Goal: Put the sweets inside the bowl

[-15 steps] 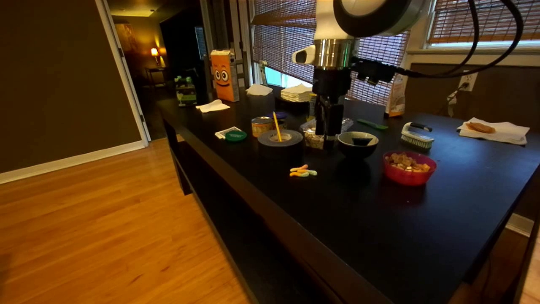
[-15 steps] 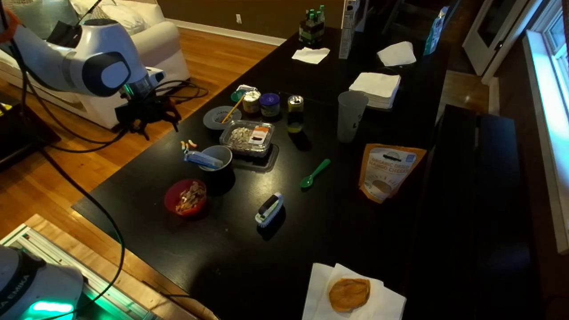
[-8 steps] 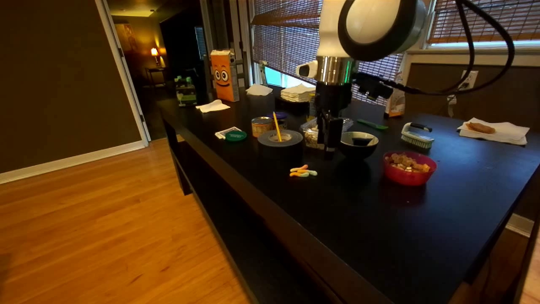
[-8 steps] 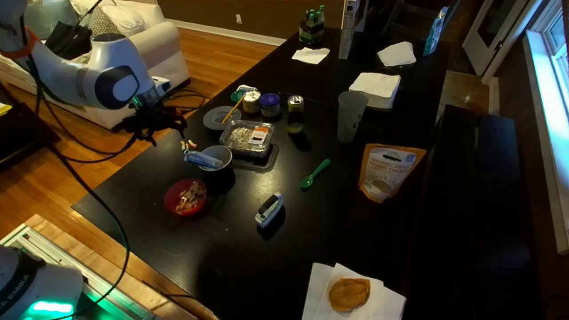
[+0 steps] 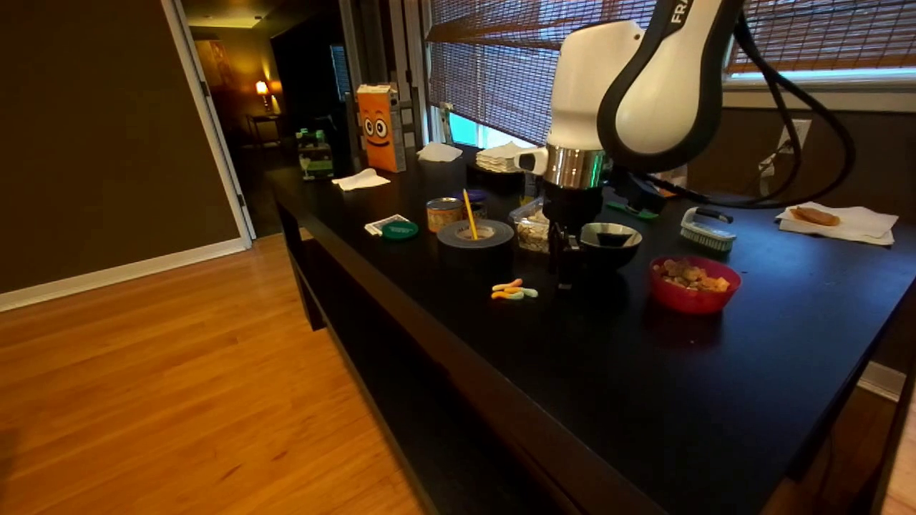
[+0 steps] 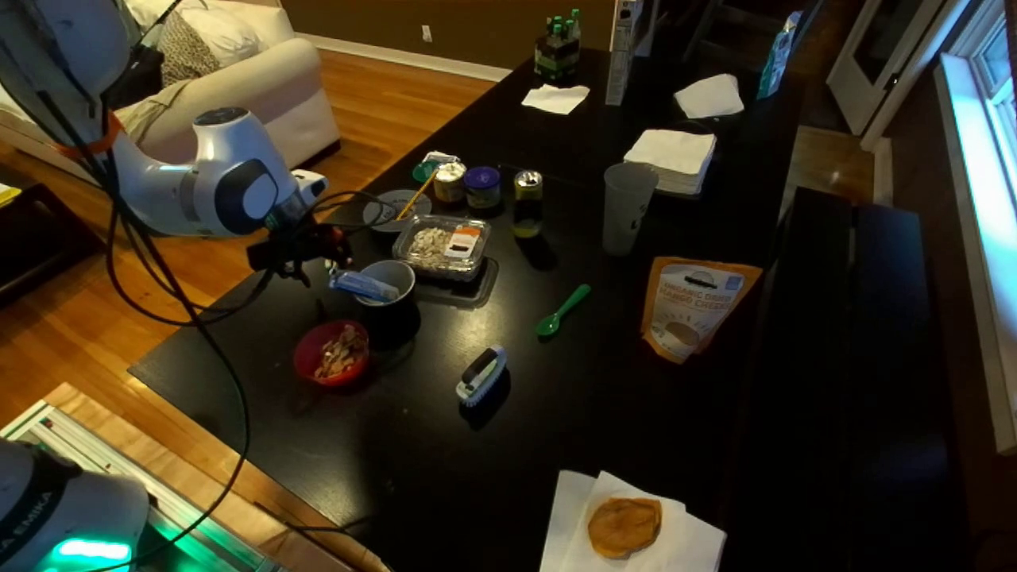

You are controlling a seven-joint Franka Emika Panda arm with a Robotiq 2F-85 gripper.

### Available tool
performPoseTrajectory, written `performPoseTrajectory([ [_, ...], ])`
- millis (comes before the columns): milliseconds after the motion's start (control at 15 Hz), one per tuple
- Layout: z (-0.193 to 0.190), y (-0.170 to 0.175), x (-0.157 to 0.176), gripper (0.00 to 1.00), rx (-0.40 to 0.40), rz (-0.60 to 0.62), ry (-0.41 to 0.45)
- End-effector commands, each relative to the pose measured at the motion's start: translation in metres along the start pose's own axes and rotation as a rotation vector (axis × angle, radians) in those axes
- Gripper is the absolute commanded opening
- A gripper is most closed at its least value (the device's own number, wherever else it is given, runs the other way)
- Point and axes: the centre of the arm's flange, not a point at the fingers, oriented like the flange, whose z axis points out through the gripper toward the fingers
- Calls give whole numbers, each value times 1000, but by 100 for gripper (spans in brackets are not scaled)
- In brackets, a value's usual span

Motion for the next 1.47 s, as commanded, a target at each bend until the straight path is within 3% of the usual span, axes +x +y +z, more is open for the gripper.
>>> performPoseTrajectory([
  [0,14,-5,15,64,-38,-4,14],
  [67,15,-6,18,61,-42,-5,16],
  [133,16,-6,21,66,-45,-7,17],
  [267,17,-6,27,65,-51,-10,20],
  [667,25,-2,39,48,-55,-17,26],
  [733,26,0,40,40,-54,-16,24],
  [800,26,1,41,44,-55,-16,22],
  [1000,27,4,41,28,-55,-15,19],
  [1067,27,5,41,13,-55,-15,18],
  [1267,26,5,40,0,-51,-13,12],
  [1400,20,4,39,0,-49,-10,13],
])
